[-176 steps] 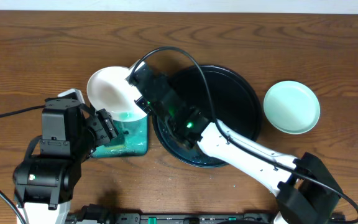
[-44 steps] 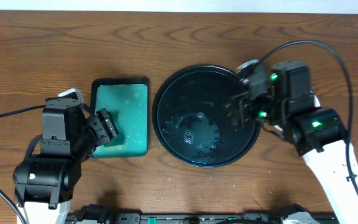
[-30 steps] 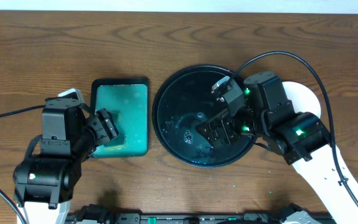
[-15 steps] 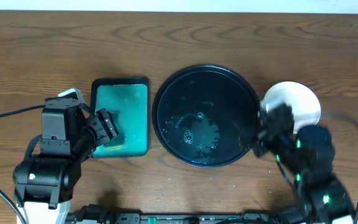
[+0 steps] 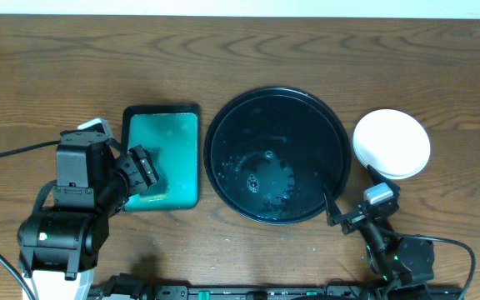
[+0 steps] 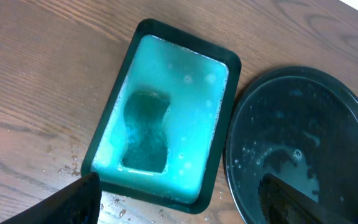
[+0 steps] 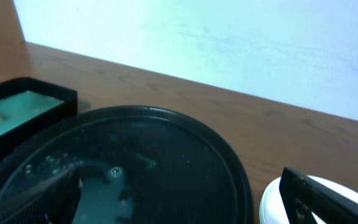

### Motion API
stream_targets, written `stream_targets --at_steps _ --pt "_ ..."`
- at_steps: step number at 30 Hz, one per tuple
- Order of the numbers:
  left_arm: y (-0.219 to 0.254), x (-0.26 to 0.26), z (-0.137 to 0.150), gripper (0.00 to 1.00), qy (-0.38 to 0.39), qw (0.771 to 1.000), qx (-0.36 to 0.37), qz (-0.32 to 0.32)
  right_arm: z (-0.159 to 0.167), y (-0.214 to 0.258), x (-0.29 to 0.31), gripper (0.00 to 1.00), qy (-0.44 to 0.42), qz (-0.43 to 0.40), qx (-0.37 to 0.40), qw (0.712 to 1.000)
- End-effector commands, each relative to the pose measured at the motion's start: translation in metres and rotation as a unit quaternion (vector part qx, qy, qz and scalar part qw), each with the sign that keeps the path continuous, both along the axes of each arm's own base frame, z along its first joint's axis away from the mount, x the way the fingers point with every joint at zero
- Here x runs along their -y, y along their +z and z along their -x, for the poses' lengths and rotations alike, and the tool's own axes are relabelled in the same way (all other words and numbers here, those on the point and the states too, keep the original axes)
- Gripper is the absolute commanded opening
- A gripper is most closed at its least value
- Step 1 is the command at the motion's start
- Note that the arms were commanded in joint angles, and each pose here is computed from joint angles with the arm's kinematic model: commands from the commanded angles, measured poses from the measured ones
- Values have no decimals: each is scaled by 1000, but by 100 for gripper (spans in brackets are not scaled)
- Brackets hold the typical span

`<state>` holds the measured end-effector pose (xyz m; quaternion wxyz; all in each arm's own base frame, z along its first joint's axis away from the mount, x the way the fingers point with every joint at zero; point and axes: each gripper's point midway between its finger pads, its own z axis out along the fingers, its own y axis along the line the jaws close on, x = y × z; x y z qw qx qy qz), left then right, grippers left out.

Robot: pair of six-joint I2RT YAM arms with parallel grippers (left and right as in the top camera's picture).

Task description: Clean dirty plates on tray and stack at the side

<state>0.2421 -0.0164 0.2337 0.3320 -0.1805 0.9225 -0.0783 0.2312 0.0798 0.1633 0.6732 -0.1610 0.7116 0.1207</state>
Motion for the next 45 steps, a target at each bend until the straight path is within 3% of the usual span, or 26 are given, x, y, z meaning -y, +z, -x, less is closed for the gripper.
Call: stream_targets --at_steps 1,22,26,29,32,34,40,45 --pt "5 -1 -1 81 2 1000 6 -1 -4 4 7 99 -21 -6 16 1000" --pt "4 -1 -1 81 2 1000 5 -1 -3 -2 8 99 -22 -5 4 1000" --pt "1 -6 11 81 5 1000 19 -10 -3 -2 8 99 -22 -5 4 1000" --pt "13 -6 6 81 7 993 115 -1 -3 -2 8 99 -22 -5 4 1000" --pt "35 17 -4 81 -81 956 281 -7 -3 -2 8 99 -22 -5 4 1000" --pt "34 20 -1 81 -92 941 325 -6 -3 -2 8 99 -22 -5 4 1000" --pt "9 15 12 81 -88 902 422 -33 -3 -2 8 99 -22 -5 4 1000" --pt "-34 14 6 81 -86 903 419 -35 -3 -2 8 99 -22 -5 4 1000"
